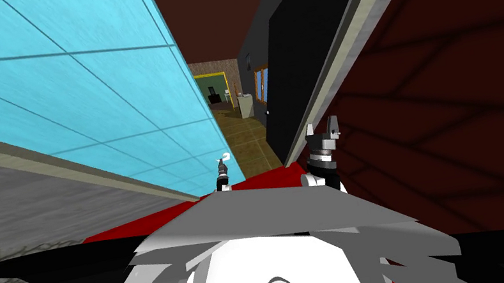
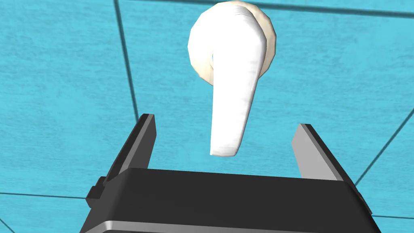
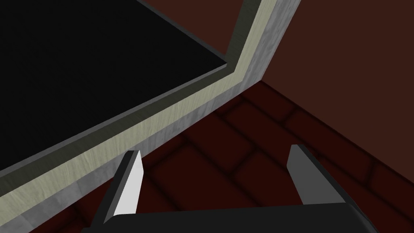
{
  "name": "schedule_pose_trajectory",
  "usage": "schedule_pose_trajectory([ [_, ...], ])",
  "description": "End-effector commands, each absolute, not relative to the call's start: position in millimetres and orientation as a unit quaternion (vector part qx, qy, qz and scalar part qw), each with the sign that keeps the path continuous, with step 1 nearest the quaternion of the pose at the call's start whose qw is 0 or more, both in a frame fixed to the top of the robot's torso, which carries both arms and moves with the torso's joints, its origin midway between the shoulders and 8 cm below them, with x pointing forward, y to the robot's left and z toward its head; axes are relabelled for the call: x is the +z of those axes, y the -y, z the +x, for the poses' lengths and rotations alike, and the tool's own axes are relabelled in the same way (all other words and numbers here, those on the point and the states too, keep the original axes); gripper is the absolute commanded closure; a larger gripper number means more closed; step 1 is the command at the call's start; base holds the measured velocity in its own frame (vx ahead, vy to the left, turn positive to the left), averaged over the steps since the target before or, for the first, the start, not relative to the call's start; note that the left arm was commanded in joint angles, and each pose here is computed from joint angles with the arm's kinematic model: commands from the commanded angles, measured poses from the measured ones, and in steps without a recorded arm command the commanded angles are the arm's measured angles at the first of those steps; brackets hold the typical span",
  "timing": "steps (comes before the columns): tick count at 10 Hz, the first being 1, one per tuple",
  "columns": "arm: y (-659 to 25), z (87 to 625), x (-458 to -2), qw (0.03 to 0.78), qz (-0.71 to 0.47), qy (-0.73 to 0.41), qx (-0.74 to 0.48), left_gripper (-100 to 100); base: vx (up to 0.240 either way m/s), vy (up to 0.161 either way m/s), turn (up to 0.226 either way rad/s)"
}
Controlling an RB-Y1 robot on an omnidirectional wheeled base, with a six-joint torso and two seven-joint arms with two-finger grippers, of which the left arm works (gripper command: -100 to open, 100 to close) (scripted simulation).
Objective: Push the door open
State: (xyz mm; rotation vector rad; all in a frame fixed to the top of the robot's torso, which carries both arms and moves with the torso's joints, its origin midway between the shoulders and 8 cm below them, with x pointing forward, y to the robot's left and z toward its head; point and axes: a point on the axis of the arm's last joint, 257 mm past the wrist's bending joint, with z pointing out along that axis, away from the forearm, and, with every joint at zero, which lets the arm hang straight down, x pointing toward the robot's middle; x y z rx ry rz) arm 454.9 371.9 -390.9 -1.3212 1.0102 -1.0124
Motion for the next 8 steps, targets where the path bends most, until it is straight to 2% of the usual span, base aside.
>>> schedule_pose_trajectory([
  [1,-373.5,454.2,-391.1,0.563,-0.562,-0.428,-0.429,-100,0.184,0.081,-0.032],
  [3,-373.8,454.1,-391.4,0.563,-0.562,-0.428,-0.428,-100,0.146,0.029,-0.01],
  [4,-373.8,454.1,-391.4,0.563,-0.562,-0.428,-0.428,100,-0.013,0.001,0.001],
  [8,-373.8,454.1,-391.4,0.563,-0.562,-0.428,-0.428,100,-0.012,-0.001,-0.005],
])
